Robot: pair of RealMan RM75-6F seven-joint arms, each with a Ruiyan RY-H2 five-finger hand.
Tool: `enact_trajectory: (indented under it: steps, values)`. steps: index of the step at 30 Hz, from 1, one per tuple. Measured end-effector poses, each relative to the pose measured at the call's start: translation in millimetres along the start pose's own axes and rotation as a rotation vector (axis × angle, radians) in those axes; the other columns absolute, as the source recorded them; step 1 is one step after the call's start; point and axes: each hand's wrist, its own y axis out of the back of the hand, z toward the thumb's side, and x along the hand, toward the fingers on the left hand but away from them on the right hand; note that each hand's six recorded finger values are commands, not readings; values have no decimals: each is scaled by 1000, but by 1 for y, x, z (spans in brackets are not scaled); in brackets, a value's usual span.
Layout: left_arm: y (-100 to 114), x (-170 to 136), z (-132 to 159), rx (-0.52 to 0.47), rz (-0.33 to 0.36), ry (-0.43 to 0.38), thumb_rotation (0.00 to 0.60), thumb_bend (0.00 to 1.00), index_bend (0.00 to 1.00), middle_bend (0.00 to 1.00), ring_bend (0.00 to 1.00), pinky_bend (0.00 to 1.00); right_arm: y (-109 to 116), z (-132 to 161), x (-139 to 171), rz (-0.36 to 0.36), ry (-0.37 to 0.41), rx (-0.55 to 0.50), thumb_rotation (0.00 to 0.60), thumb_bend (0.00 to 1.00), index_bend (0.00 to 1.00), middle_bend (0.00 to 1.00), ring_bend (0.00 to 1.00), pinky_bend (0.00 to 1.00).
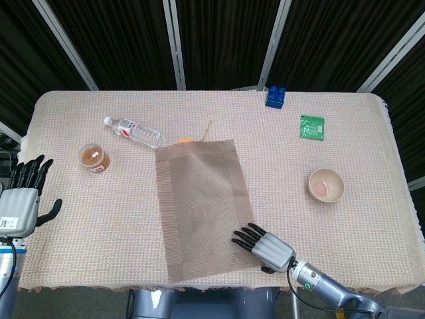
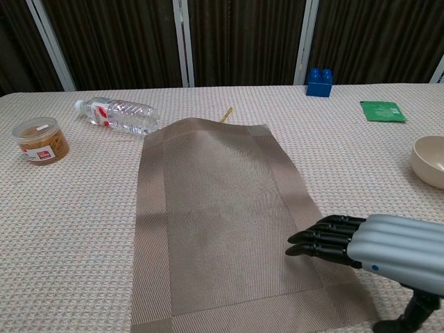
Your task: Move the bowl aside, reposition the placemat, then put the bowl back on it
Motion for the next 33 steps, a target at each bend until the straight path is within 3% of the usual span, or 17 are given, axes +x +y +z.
enact_trajectory:
  steps: [15,20,24,33]
  values:
    - [-2,0,-1,-28,-17,3,600,370,0,0,0,0,-1,3,-8,-56,12,28,600,92,72,0,0,0]
    - [-2,0,0,-33,-22,0,600,371,0,0,0,0,-2,0,-9,-90,13,30,600,159,79,0,0,0]
    - [-3,-1,1,-34,-24,-2,600,371,0,0,0,0,-1,-1,-9,-108,15,31,600,273,80,0,0,0]
    - [-3,-2,3,-32,-26,-13,600,371,0,0,0,0,-8,-6,-5,-98,18,51,600,296,111,0,0,0]
